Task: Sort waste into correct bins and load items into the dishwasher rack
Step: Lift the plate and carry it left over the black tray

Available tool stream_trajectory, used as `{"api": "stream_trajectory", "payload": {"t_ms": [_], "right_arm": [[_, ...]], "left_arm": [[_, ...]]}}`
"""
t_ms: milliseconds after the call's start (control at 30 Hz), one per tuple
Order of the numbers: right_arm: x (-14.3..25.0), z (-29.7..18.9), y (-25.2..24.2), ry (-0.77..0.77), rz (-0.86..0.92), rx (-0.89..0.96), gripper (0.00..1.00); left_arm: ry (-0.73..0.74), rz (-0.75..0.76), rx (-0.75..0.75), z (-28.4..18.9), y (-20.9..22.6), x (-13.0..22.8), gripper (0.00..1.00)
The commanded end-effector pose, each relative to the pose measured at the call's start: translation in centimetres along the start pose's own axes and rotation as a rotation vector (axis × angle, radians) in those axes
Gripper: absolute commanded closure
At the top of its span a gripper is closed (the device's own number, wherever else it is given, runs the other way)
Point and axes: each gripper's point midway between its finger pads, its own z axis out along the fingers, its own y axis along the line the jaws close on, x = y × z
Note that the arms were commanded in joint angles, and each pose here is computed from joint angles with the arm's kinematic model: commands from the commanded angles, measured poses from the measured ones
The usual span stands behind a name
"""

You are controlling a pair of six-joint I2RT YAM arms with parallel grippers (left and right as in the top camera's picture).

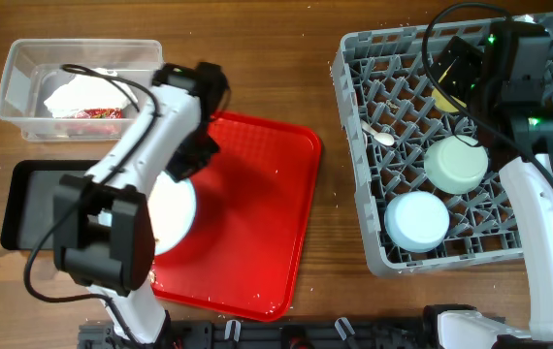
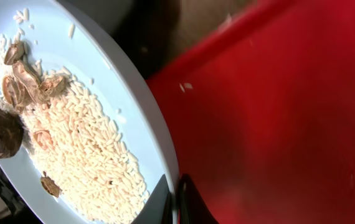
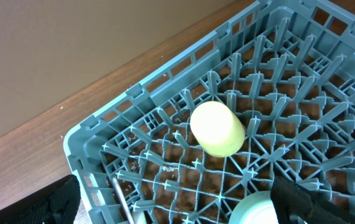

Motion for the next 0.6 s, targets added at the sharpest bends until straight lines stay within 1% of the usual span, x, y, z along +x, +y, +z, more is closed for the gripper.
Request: {"api": "stream_trajectory", "payload": {"t_ms": [0,200,400,567], "right_arm": [[-0.1,0.3,-0.3,-0.003,-0.009,0.019,0.0],[-0.1,0.3,-0.3,-0.003,-0.009,0.019,0.0],[-0.1,0.3,-0.3,-0.003,-0.009,0.019,0.0],[-0.1,0.3,-0.3,-0.003,-0.009,0.019,0.0]], "left_arm": [[-0.077,0.003,-0.019,-0.6,1.4,-3.7,0.96],[-0.147,-0.036,0.069,-1.8,1.2,-8.0,0.96],[-0.191,-0.164,0.132,-1.4,2.4,-12.0,0.96],[-0.197,-0.261,0.194,-0.9,3.5,-14.7,0.96]]}}
